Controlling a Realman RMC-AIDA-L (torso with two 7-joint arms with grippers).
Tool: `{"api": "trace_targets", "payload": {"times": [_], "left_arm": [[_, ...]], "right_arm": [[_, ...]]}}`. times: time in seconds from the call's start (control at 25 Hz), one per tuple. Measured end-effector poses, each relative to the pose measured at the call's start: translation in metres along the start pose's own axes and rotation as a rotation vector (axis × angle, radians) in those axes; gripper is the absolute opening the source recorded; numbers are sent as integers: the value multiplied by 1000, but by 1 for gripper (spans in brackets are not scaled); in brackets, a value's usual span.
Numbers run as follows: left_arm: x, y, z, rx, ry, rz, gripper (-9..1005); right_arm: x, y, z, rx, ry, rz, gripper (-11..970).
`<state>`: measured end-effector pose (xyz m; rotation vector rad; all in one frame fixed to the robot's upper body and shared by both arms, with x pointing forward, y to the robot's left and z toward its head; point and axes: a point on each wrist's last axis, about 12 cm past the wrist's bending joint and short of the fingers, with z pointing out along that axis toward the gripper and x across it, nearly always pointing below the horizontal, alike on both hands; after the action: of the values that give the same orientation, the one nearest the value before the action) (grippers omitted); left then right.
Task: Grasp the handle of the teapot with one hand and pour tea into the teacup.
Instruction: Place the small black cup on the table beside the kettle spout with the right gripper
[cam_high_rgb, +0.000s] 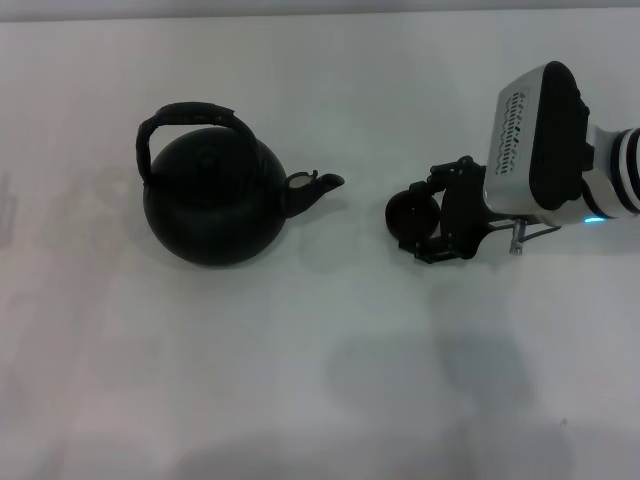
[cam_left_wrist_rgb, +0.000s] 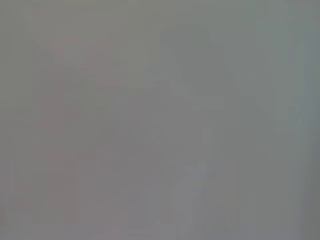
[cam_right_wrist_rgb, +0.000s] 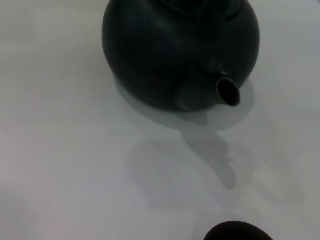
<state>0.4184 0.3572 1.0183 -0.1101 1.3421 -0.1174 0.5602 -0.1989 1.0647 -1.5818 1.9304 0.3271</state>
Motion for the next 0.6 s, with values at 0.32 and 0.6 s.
{"api": "trace_targets", "payload": {"times": [0.32, 0.6], "left_arm": [[1, 0, -2, 3, 6, -1, 618], [0, 0, -3, 1, 7, 1, 619]], "right_arm": [[1, -2, 0, 21, -3, -3, 761], [2, -1, 1, 27, 5, -8, 766]]}}
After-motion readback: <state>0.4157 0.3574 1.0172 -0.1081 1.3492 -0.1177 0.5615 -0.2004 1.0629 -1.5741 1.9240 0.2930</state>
